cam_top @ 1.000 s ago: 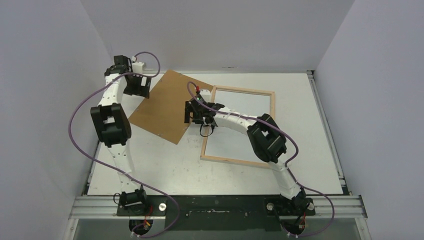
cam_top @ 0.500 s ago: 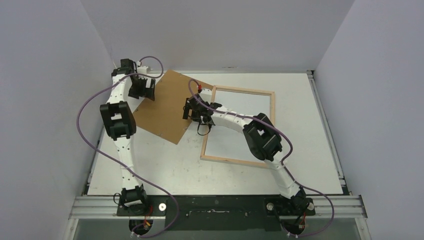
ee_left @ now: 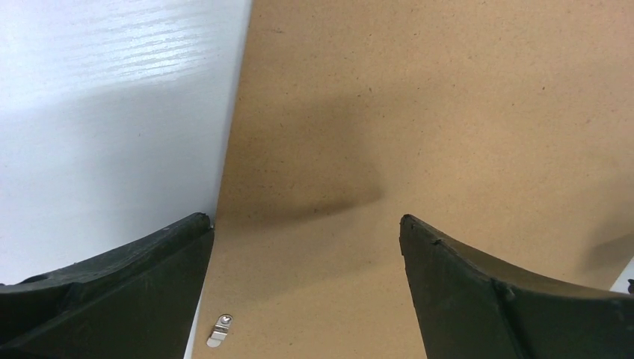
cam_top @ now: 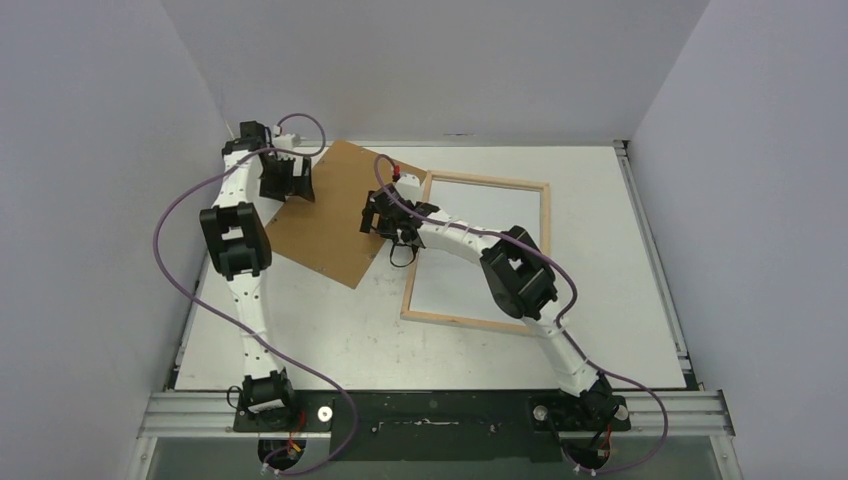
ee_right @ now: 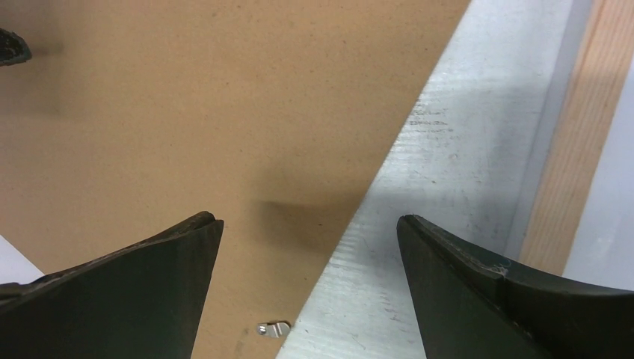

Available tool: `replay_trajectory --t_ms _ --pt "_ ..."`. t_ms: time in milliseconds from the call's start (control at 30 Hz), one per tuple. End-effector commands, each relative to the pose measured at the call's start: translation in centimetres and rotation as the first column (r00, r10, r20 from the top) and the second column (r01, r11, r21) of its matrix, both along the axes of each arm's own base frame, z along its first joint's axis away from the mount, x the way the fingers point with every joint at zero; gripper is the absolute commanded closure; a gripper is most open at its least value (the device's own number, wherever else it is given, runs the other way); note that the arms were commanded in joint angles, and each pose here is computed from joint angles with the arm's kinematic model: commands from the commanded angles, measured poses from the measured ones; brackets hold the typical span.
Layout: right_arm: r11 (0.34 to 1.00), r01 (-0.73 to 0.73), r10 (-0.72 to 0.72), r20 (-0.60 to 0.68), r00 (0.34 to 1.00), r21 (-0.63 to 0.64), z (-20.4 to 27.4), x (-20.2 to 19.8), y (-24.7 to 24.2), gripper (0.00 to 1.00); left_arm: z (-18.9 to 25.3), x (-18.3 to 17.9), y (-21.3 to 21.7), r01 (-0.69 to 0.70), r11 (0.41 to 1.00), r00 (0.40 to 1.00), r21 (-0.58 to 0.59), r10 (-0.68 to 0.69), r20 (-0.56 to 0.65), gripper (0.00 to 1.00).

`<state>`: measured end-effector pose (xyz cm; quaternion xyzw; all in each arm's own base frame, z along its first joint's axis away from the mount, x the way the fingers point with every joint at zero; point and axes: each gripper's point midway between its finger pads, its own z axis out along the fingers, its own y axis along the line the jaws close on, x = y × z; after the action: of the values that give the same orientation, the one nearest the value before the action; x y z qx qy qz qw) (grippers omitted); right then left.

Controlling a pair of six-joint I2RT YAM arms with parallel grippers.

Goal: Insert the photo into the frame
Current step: Adjust the photo frame item at the center of the board.

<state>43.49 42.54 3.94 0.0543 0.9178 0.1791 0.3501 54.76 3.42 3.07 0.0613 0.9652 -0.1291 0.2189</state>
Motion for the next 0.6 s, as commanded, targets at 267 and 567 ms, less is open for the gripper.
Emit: replay_trajectory --t_ms 267,567 --pt "0.992 -0.04 0.054 -0.123 0.991 0.117 -3.2 -2.2 2.8 0.08 -0.4 -5.2 -2.2 0.018 0.987 0.995 -0.157 -0.034 -0.098 0.16" --pt "0.959 -0.085 0.127 -0.14 0.982 0.271 -1.0 -3.9 5.7 0.09 1.5 -10.9 -4.5 0.036 0.968 0.993 -0.248 -0.063 -0.102 0.2"
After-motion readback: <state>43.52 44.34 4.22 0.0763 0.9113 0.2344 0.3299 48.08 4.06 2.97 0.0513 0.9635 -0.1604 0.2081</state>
